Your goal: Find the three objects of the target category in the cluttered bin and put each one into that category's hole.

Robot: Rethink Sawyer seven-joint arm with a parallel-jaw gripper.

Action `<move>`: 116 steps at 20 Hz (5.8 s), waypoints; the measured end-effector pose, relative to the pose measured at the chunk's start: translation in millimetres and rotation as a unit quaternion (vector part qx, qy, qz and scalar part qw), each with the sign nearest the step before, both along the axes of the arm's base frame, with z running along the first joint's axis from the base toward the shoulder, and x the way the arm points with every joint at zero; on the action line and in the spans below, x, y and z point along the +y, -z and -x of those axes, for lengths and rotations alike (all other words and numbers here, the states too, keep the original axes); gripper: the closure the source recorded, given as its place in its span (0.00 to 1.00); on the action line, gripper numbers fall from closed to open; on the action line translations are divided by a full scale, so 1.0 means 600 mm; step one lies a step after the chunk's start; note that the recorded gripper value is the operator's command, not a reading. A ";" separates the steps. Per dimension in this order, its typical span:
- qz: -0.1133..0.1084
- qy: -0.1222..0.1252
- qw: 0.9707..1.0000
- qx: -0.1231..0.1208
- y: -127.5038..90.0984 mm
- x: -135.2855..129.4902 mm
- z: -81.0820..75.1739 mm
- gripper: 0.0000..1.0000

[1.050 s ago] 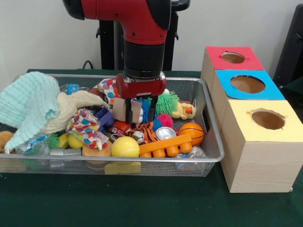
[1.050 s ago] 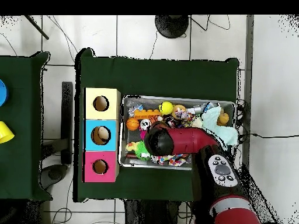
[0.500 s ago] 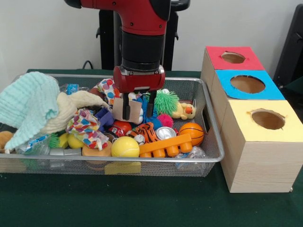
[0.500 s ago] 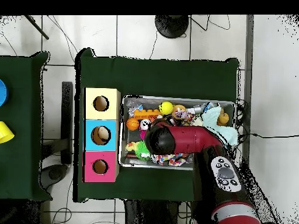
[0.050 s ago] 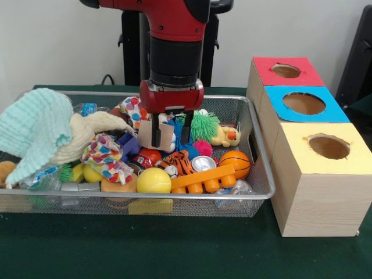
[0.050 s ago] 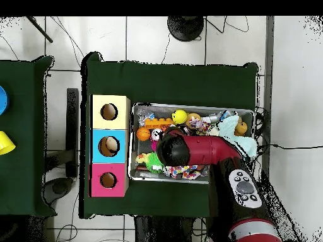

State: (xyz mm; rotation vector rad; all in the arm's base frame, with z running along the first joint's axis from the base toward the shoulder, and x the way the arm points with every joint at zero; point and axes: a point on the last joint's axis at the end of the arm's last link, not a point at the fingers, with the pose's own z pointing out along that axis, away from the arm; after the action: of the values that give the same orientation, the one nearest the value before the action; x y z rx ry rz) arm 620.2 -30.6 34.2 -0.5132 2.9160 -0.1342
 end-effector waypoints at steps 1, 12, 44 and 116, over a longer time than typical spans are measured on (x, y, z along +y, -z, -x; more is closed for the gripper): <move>0.000 0.001 1.000 0.000 0.000 0.000 0.000 0.00; 0.014 0.012 1.000 0.011 0.003 -0.010 0.013 0.00; 0.023 0.057 0.997 0.047 0.060 0.023 0.029 0.00; 0.024 0.072 0.997 0.012 -0.012 0.043 -0.045 1.00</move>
State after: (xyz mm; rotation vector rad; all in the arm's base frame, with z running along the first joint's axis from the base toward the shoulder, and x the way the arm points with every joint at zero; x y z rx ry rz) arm 647.0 -4.7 41.5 -0.3148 2.9789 -0.2193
